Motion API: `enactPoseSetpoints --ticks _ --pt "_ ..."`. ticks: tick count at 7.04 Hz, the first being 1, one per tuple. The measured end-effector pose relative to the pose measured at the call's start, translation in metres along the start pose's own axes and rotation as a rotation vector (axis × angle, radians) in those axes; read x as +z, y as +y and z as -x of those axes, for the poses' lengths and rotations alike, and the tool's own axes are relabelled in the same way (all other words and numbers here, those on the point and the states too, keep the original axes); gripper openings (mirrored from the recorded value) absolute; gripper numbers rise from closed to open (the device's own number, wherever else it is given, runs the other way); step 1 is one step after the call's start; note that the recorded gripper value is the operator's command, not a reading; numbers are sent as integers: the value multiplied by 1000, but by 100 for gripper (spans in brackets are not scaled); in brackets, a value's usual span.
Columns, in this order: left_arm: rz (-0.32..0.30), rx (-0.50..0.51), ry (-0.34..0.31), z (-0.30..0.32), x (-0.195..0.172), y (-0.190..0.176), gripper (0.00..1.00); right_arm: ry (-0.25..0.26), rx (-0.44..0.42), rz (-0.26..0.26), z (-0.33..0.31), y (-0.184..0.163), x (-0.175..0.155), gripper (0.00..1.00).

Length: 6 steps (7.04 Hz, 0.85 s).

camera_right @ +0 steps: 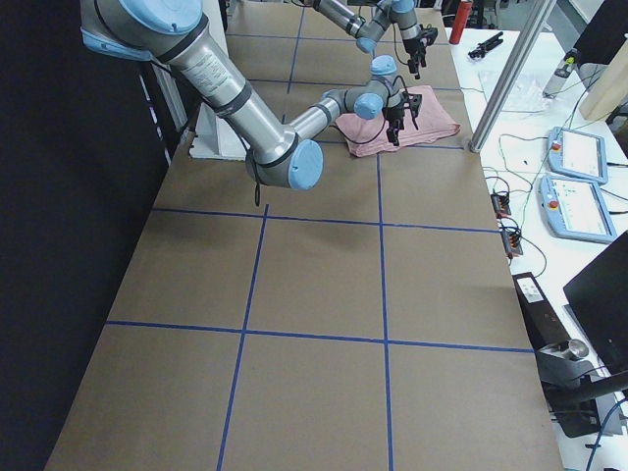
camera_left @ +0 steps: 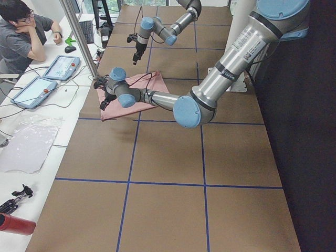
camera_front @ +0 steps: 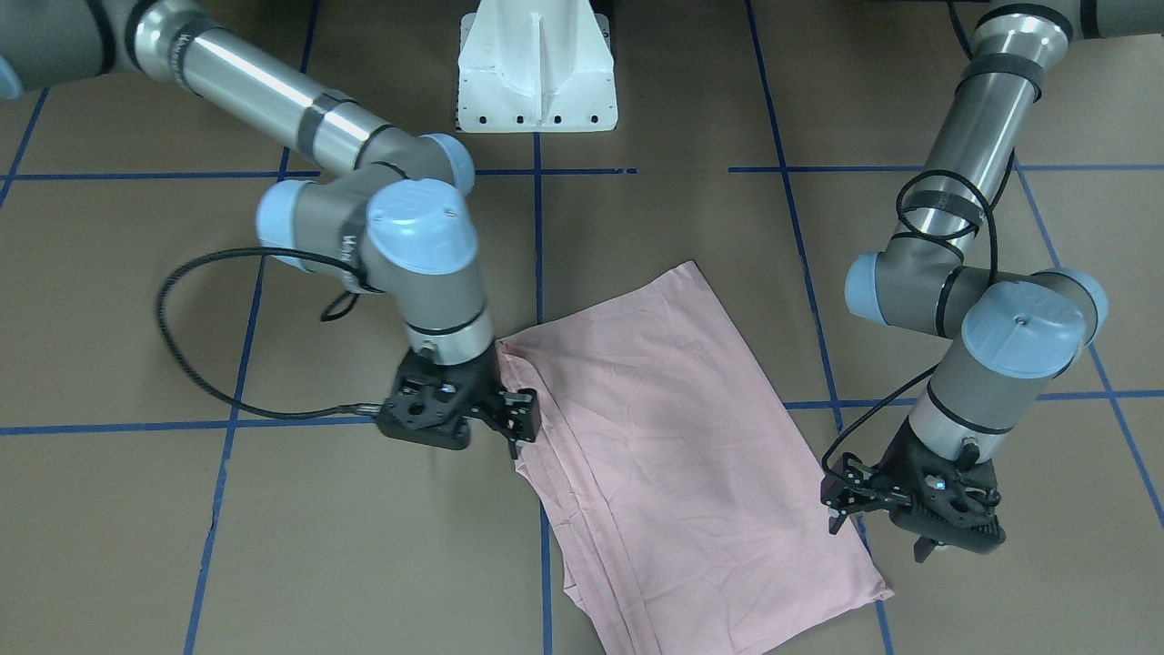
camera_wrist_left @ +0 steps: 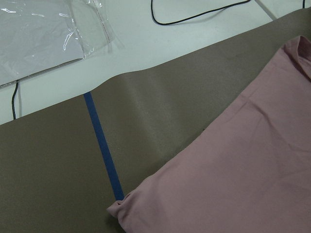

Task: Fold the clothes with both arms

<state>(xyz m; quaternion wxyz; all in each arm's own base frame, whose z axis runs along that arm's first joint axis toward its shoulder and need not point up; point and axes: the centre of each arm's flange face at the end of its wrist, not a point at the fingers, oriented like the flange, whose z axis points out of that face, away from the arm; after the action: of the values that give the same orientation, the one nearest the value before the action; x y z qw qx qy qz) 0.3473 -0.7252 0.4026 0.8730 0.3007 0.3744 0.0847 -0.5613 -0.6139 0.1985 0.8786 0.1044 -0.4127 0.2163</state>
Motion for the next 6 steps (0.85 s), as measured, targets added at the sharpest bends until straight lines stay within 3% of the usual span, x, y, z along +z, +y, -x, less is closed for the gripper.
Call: enactPoseSetpoints --ticks 3,6 --pt "-3 -2 4 0 -2 2 100 33 -5 -1 28 41 21 79" --pt "-2 -1 5 -2 -1 4 100 89 -10 80 29 84 15 79"
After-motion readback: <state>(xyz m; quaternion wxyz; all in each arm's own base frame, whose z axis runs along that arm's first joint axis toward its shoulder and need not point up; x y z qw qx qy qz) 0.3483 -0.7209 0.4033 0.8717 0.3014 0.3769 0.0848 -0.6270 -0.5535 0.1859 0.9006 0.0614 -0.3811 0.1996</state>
